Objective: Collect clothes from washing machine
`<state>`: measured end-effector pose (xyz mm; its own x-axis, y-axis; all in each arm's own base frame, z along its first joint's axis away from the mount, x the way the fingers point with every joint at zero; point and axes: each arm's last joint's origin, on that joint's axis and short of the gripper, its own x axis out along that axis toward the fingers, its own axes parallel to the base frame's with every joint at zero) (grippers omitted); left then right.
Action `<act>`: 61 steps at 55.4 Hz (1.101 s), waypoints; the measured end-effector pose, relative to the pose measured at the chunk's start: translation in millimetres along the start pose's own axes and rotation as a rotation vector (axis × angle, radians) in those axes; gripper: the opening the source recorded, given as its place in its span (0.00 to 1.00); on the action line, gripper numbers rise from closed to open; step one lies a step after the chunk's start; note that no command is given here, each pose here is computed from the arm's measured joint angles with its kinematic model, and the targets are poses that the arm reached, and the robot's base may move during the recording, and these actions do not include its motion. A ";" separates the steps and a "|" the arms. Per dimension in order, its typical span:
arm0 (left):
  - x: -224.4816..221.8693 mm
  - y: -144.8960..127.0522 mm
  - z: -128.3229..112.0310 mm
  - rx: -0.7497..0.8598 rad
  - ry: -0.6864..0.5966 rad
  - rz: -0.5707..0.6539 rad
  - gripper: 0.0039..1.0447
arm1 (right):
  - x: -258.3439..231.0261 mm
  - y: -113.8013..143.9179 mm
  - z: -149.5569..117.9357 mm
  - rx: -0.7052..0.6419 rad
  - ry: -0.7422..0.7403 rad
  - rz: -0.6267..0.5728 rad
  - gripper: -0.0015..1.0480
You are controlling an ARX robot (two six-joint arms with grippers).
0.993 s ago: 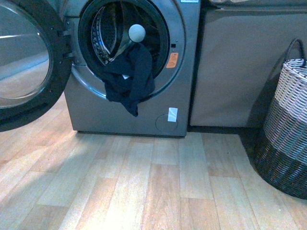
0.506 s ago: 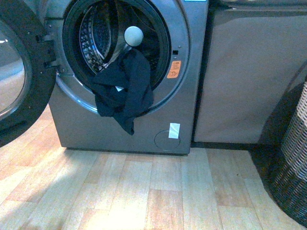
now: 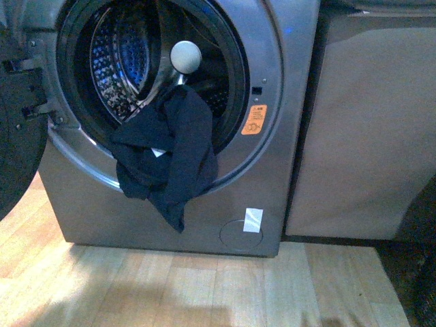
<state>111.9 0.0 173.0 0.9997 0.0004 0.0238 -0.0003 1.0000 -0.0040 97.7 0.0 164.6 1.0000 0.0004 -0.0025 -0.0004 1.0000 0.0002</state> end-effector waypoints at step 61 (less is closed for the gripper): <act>165.4 -49.4 13.9 -0.256 0.435 -0.577 0.94 | 0.0 0.0 0.0 0.000 0.000 0.001 0.93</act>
<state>276.9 -49.3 191.1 0.7593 -0.5760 -0.3027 0.4769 0.8091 -0.3434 97.7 0.0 164.6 1.0000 0.0011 -0.0025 -0.0011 1.0000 0.0002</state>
